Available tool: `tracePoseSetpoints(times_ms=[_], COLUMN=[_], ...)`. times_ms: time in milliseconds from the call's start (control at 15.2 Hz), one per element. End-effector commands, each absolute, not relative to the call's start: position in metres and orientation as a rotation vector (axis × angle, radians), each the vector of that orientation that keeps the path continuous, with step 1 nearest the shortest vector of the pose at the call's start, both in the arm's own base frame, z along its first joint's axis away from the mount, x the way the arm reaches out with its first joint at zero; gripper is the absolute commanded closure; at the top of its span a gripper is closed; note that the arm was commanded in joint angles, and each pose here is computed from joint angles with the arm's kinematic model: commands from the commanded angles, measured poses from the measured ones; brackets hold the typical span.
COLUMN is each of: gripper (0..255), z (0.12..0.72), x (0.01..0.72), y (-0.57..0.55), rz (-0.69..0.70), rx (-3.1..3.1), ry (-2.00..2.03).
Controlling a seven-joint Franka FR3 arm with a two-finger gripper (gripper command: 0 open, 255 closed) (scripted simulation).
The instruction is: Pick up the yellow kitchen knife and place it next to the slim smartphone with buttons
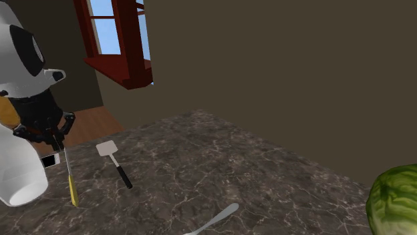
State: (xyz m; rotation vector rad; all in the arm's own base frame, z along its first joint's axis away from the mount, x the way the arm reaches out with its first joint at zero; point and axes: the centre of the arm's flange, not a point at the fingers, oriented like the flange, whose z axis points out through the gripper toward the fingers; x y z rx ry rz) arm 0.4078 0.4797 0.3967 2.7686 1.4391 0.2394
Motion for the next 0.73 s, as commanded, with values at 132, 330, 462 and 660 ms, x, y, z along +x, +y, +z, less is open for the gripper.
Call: tracePoseSetpoints(times_ms=[132,330,462,660], gripper=[255,255,0,0], z=[0.313,0.398,0.389,0.361], x=[0.404,0.407,0.405,0.397], y=[0.476,0.490,0.479,0.448], rz=[0.050,0.407,0.406,0.403], rx=[2.740,2.799,2.811,2.844], ry=[1.451,1.461,1.470,1.498])
